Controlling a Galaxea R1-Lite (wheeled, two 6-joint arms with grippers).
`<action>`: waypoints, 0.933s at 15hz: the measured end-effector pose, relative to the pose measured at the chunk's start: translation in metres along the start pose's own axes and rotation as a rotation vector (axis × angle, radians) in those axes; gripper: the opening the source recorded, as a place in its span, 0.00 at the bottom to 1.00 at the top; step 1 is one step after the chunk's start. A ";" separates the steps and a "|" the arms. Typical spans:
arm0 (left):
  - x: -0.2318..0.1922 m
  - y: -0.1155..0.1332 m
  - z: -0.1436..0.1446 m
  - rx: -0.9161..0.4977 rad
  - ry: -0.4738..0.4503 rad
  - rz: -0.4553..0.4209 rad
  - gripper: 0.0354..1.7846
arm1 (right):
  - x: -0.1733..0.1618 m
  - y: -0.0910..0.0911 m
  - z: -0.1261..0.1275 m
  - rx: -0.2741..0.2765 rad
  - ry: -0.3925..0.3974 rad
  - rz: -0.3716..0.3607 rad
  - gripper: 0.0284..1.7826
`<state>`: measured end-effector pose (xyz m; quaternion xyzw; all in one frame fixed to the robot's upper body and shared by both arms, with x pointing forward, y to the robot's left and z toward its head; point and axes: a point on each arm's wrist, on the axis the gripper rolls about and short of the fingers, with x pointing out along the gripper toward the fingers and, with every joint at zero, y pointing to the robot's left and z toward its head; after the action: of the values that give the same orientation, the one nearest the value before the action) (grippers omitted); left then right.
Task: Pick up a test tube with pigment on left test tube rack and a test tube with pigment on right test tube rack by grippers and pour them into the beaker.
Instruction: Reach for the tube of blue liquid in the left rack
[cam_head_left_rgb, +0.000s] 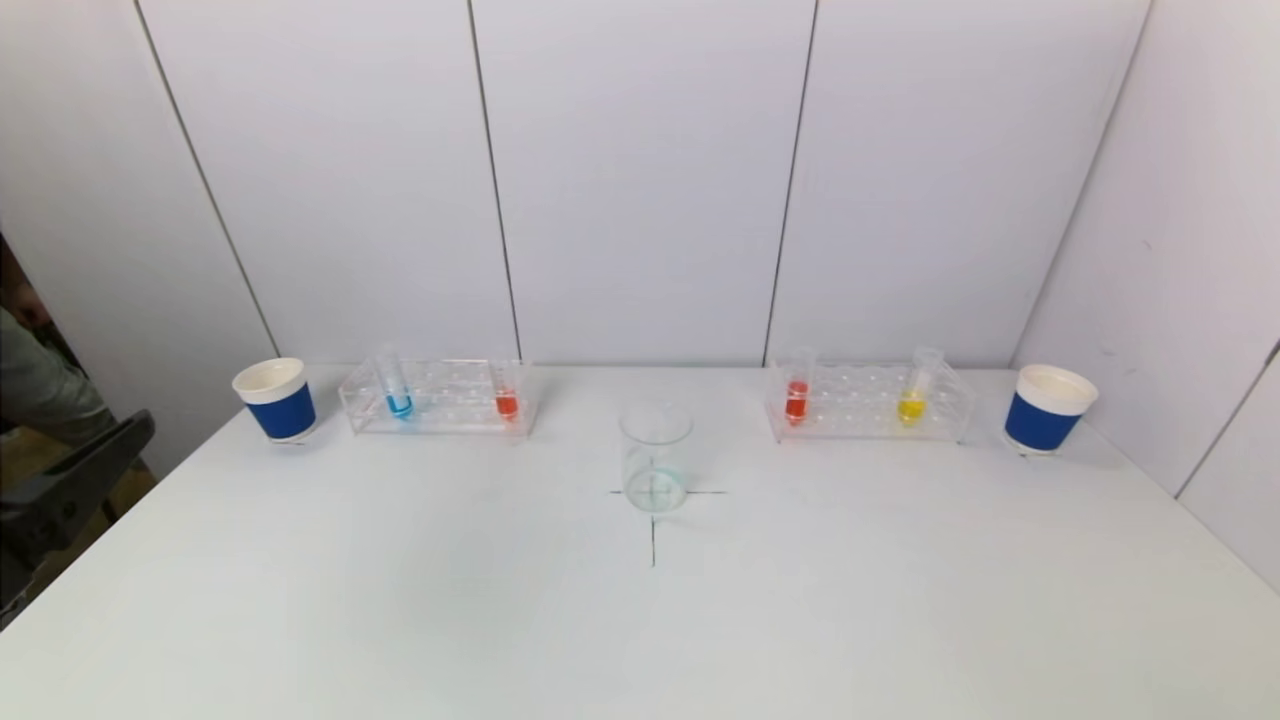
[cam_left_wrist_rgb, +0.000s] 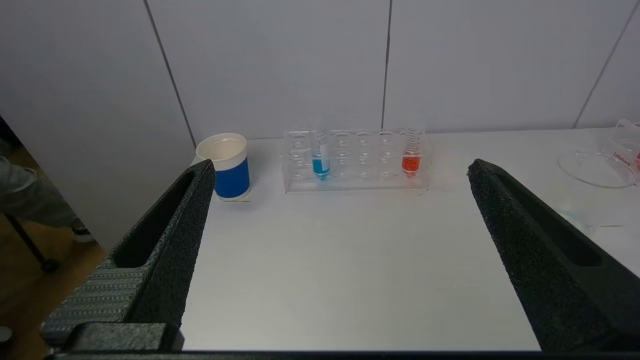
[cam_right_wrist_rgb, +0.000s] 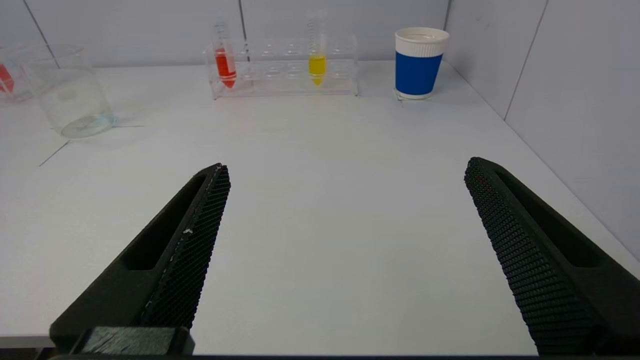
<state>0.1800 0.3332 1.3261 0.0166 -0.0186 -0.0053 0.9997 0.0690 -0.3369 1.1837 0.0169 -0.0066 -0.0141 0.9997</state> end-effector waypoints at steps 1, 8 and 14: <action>0.014 0.000 -0.001 -0.002 0.009 -0.003 0.99 | 0.000 0.000 0.000 0.000 0.000 0.000 0.96; 0.103 -0.001 -0.034 -0.006 0.023 -0.036 0.99 | 0.000 0.000 0.000 0.000 0.000 0.000 0.96; 0.161 -0.002 -0.080 -0.006 0.007 -0.042 0.99 | 0.000 0.000 0.000 0.000 0.000 0.000 0.96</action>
<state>0.3442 0.3323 1.2518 0.0141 -0.0145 -0.0262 0.9995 0.0690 -0.3369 1.1837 0.0167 -0.0064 -0.0143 0.9997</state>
